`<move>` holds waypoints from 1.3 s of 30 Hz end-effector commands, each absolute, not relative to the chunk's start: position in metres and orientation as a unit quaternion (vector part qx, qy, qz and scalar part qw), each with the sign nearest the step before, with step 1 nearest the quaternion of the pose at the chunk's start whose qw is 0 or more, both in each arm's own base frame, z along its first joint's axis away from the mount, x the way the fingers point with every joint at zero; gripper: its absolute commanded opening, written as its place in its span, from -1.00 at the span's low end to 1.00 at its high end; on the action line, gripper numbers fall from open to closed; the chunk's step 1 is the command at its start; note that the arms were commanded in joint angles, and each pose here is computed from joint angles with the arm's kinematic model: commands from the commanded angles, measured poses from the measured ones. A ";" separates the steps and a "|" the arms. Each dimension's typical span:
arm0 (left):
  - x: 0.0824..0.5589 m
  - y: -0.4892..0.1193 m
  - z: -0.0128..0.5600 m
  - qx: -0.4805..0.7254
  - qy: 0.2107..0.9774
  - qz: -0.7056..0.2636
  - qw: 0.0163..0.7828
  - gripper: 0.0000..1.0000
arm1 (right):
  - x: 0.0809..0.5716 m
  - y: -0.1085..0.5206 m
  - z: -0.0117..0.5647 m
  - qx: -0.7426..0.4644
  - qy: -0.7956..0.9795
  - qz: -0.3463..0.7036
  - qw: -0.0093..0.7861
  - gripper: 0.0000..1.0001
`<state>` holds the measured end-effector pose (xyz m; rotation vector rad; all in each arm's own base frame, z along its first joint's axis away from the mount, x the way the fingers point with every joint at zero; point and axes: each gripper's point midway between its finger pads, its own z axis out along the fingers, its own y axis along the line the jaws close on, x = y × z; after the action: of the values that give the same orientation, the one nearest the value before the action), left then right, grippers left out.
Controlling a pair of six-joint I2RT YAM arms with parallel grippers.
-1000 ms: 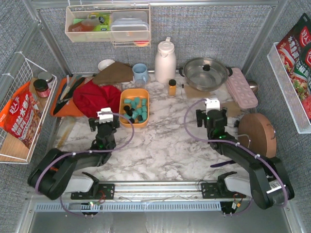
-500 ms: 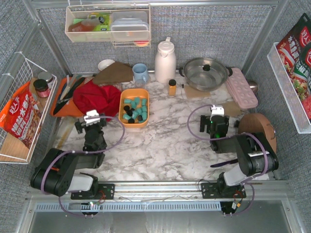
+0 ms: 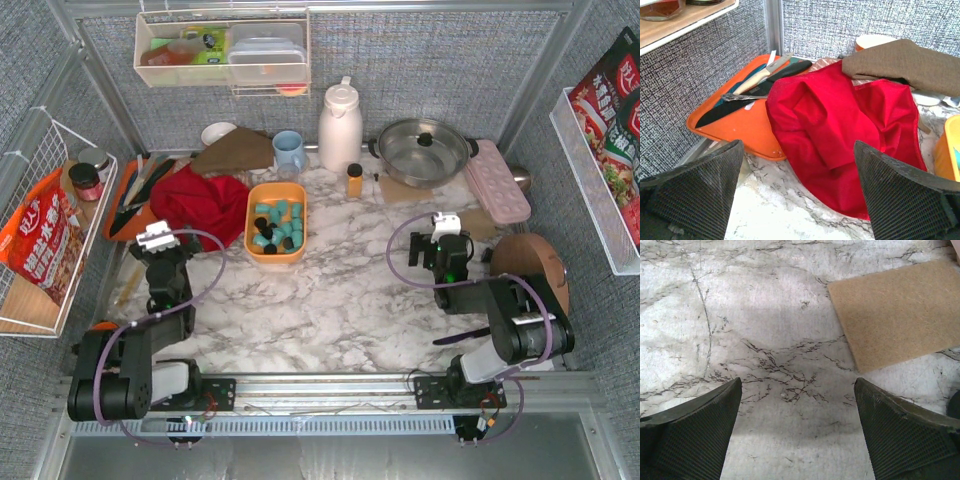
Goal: Mix the coffee capsules in the storage basket
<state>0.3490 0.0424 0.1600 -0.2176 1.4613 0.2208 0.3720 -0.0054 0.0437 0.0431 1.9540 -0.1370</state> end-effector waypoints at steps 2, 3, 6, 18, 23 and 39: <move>0.354 0.038 0.131 -0.087 0.719 0.081 0.685 0.99 | 0.376 -0.006 0.053 0.026 0.816 -0.052 0.576 0.99; 0.352 0.040 0.119 -0.089 0.727 0.087 0.676 0.99 | 0.376 -0.006 0.053 0.026 0.815 -0.051 0.576 0.98; 0.347 0.036 0.126 -0.071 0.681 0.080 0.725 0.99 | 0.376 -0.006 0.053 0.026 0.816 -0.052 0.575 0.98; 0.374 0.055 0.092 -0.109 0.727 0.051 0.676 0.98 | 0.381 -0.008 0.050 0.031 0.830 -0.051 0.555 0.98; 0.373 0.055 0.093 -0.102 0.724 0.052 0.681 0.98 | 0.382 -0.008 0.050 0.032 0.829 -0.050 0.555 0.98; 0.374 0.055 0.094 -0.102 0.723 0.051 0.681 0.98 | 0.382 -0.008 0.050 0.032 0.830 -0.050 0.555 0.98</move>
<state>0.3722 0.0556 0.0894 -0.2320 1.6436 0.1278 0.3787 -0.0096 0.0469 0.0719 1.9702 -0.1278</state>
